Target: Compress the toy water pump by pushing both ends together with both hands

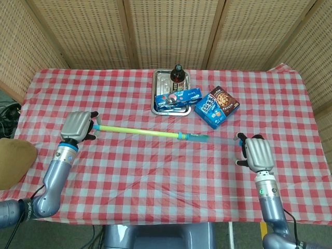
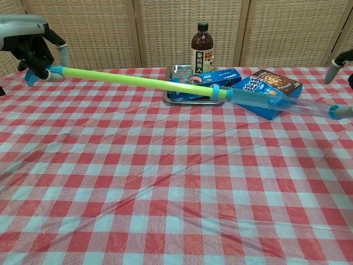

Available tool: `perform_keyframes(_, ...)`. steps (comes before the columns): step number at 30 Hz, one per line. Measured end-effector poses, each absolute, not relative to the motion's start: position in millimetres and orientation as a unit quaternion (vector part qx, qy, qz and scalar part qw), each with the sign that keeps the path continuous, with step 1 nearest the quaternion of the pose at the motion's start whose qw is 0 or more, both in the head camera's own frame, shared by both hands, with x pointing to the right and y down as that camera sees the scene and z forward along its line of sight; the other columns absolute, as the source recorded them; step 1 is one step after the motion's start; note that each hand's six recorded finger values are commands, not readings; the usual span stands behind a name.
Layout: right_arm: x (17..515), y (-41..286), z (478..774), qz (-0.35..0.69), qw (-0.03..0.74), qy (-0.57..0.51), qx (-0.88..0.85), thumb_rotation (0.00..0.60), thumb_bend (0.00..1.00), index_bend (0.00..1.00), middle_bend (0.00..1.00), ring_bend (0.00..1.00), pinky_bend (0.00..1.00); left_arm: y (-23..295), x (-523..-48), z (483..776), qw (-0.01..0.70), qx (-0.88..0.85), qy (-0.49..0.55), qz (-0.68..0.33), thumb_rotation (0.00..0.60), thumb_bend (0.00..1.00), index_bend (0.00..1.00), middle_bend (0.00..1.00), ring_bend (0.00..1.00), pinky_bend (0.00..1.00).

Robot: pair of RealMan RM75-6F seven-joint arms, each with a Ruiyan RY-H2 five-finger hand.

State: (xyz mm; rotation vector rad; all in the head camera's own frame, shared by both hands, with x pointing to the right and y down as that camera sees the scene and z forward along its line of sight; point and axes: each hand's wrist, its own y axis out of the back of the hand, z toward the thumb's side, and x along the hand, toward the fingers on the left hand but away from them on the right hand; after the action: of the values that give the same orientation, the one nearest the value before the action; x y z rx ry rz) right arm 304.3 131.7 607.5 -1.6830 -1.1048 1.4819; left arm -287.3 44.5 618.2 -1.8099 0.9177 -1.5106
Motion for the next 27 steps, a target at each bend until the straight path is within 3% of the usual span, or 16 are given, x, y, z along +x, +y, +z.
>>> perform_keyframes(20, 307.7, 121.1, 630.4, 0.588, 0.306, -0.409, -0.627, 0.600, 0.41, 0.37, 0.89, 0.89, 0.38, 43.0, -283.2, 609.3, 0.299, -0.691, 0.351, -0.557, 0.600, 0.65, 0.89, 0.86, 0.80, 0.69)
perform_keyframes(27, 312.8, 117.4, 630.3, 0.590, 0.309, -0.417, -0.619, 0.600, 0.42, 0.41, 0.90, 0.89, 0.38, 42.8, -283.8, 608.2, 0.295, -0.692, 0.356, -0.555, 0.600, 0.65, 0.89, 0.86, 0.80, 0.69)
